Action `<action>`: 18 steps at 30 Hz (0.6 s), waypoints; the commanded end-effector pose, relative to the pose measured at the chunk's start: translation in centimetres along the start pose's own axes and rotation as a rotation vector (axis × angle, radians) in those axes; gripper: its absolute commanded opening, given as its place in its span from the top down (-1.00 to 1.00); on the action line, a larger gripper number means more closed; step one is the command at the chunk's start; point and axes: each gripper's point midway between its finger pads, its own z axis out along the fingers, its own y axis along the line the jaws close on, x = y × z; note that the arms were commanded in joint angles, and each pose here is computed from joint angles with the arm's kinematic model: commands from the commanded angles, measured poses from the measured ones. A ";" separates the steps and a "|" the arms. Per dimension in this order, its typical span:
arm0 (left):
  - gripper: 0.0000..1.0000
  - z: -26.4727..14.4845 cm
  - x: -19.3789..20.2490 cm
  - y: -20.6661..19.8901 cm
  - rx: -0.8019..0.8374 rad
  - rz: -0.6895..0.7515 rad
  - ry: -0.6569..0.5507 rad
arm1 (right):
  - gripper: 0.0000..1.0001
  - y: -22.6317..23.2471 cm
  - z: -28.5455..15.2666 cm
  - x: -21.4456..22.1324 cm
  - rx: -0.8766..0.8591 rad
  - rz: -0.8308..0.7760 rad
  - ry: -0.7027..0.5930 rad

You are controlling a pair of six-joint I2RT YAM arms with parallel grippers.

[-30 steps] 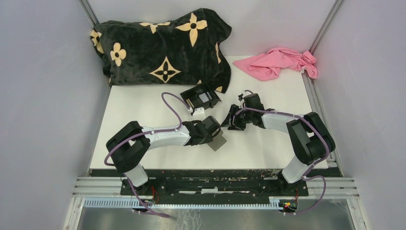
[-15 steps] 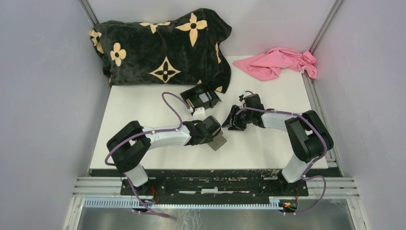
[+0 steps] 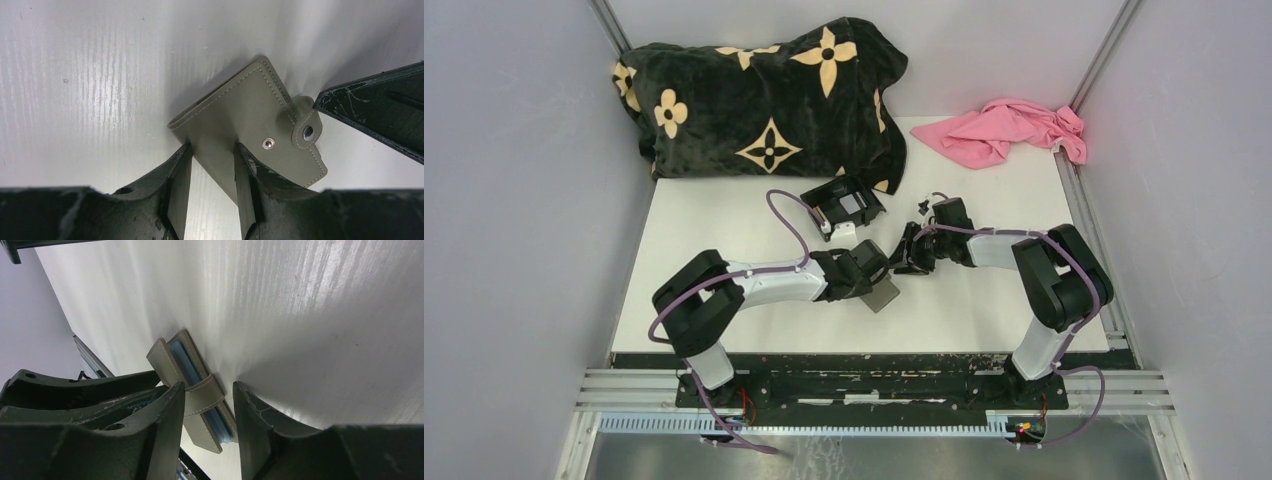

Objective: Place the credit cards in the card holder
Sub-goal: Close the card holder at the center of the board.

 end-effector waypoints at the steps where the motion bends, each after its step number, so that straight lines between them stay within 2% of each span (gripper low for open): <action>1: 0.13 1.0 1.1 1.1 -0.051 0.077 0.026 | 0.07 -0.8 0.1 0.9 0.006 0.000 0.020; 18: 0.13 1.4 1.3 0.8 -0.047 0.071 0.038 | 0.08 -0.4 0.2 1.8 -0.011 -0.003 0.031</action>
